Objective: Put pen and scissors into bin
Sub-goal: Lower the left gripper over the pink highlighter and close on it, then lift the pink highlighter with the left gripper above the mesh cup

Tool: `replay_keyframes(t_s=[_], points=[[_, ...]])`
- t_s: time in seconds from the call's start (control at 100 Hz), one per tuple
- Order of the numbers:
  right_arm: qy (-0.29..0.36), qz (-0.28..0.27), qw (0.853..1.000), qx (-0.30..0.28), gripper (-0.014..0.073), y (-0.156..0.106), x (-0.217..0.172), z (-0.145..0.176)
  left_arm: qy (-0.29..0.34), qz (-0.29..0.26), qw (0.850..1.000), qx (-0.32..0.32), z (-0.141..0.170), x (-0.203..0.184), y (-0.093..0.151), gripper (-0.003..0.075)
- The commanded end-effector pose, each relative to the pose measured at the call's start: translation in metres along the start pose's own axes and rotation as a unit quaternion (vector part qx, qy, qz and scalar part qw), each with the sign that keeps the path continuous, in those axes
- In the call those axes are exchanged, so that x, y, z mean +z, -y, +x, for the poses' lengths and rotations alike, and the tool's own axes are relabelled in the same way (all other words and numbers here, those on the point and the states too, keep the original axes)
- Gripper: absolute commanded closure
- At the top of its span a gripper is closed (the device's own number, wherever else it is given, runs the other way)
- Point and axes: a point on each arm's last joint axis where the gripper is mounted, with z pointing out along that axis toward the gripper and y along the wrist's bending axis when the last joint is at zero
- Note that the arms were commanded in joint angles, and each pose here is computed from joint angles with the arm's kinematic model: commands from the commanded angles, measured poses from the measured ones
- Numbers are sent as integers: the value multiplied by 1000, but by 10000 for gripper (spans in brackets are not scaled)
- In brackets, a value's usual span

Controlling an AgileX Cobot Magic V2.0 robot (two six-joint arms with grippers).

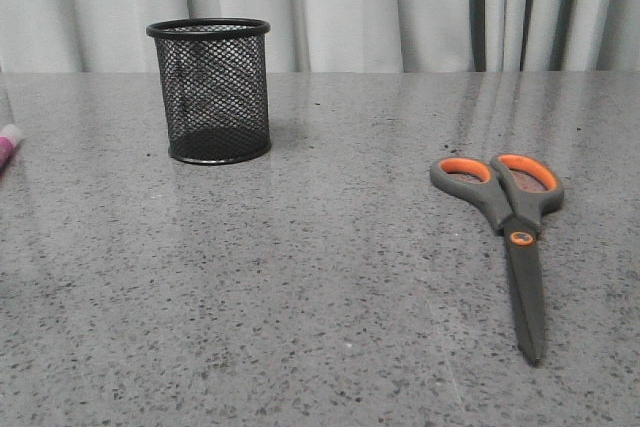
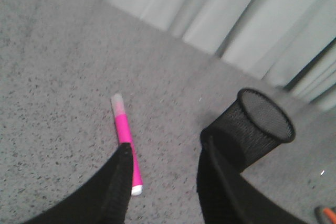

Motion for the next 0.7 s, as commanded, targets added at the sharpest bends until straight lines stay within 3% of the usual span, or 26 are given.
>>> replay_keyframes(t_s=[0.0,0.21,0.46,0.69], points=[[-4,-5,1000,-10,252,-8,9,-18,-43,-19,999,18,-36,20,12,468],[-30,4,999,-10,252,-9,18,-19,-142,-59,988,34,-72,78,17,468],[-47,10,999,-10,256,-8,18,-16,-280,-100,955,16,-55,149,-2,467],[-57,13,998,-11,256,-7,18,-14,-292,-101,951,17,-43,177,-5,468]])
